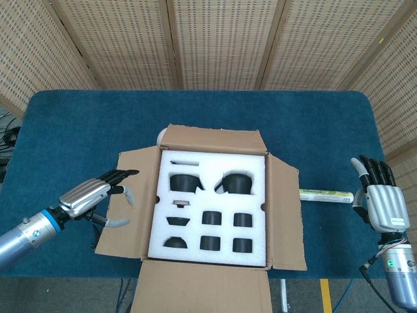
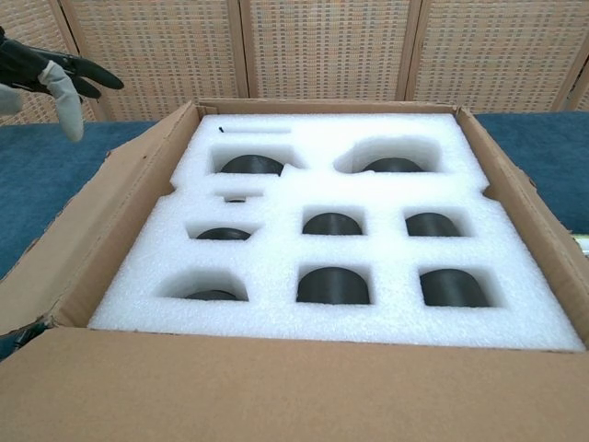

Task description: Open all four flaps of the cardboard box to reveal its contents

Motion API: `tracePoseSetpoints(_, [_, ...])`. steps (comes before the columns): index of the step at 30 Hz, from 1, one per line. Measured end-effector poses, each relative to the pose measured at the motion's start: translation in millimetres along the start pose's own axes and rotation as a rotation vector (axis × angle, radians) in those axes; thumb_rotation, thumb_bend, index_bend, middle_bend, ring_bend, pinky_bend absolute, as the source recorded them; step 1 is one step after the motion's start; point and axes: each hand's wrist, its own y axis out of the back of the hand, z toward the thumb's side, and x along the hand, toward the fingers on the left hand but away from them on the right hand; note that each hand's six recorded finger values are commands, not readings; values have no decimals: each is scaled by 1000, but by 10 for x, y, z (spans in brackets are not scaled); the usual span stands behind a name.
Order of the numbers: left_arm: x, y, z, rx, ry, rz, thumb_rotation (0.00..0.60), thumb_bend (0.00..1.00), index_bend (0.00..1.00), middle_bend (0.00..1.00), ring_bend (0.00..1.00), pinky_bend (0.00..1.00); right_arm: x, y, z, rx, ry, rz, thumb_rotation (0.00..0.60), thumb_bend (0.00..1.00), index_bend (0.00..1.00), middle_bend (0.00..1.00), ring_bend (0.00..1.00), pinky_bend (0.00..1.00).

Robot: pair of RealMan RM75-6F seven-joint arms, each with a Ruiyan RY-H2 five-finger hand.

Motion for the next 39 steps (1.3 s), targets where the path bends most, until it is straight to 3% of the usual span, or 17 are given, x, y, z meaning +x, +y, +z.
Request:
tracePoseSetpoints(4, [-98,13,-205,93,96,94,306,212,390,0,0,0,-3,-33,-8,3,0,6,600,885,69,49,0,0])
tracePoseSetpoints(10, [-289,-4,-407,204,201,243,321,211,365,0,0,0,-4,-75,-27,12,-1,13,600,887,63,49,0,0])
tracePoseSetpoints(19, [-613,-120,-646,284,320,457,323,207,334,0,0,0,25,-130,-50,37,-6,31,600,883,58,49,0,0])
tracePoseSetpoints(31, [-964,-250,-770,289,411,536,324,206,335,0,0,0,89,-148,-7,82,4,21,600,883,57,49,0,0])
tracePoseSetpoints(39, [-1175,-414,-828,262,468,523,323,206,335,0,0,0,129,-204,-4,94,4,26,600,885,57,49,0,0])
